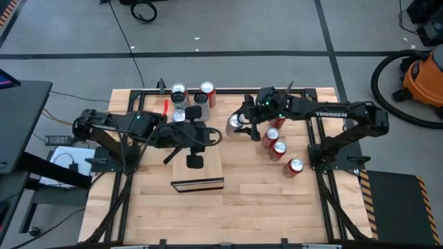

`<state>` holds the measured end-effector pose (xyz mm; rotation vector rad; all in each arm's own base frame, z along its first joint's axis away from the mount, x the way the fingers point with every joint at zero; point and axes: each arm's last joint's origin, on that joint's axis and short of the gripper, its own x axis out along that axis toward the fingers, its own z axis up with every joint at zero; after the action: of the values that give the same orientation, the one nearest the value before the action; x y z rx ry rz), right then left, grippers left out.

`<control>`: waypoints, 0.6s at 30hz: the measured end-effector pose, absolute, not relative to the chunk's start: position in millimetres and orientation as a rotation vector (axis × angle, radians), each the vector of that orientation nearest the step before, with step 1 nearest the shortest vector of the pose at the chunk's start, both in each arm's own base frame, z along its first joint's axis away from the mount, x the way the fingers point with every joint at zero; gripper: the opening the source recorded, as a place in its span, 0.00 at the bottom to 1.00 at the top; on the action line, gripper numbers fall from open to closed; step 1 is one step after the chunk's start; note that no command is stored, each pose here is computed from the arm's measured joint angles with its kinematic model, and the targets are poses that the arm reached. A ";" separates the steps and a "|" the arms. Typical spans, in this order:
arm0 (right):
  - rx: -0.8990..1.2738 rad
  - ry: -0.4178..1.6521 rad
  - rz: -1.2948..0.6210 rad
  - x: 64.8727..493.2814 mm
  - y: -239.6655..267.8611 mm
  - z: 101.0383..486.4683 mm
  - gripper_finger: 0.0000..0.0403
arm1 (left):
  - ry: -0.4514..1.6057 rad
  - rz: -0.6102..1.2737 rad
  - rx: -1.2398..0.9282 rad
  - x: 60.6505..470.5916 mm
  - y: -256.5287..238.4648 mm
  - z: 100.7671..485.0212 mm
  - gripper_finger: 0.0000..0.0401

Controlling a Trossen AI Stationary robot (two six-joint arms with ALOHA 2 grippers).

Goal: Place canned beverage on shelf
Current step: Align the red and silver soda can with the other red and silver soda can on the shelf

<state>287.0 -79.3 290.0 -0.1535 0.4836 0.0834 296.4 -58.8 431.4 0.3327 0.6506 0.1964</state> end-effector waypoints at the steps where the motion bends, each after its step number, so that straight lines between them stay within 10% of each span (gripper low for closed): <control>1: -0.158 0.475 0.112 287.8 -77.8 294.9 0.80 | 0.641 0.197 0.330 294.9 -58.4 433.3 0.30; 18: -0.271 0.357 0.265 346.4 -58.7 329.1 0.80 | 0.569 0.217 0.314 279.5 -49.0 450.2 0.30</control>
<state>346.4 -58.7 329.1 -0.2714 0.3573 0.2652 279.5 -49.0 450.2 0.3140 0.5691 0.2172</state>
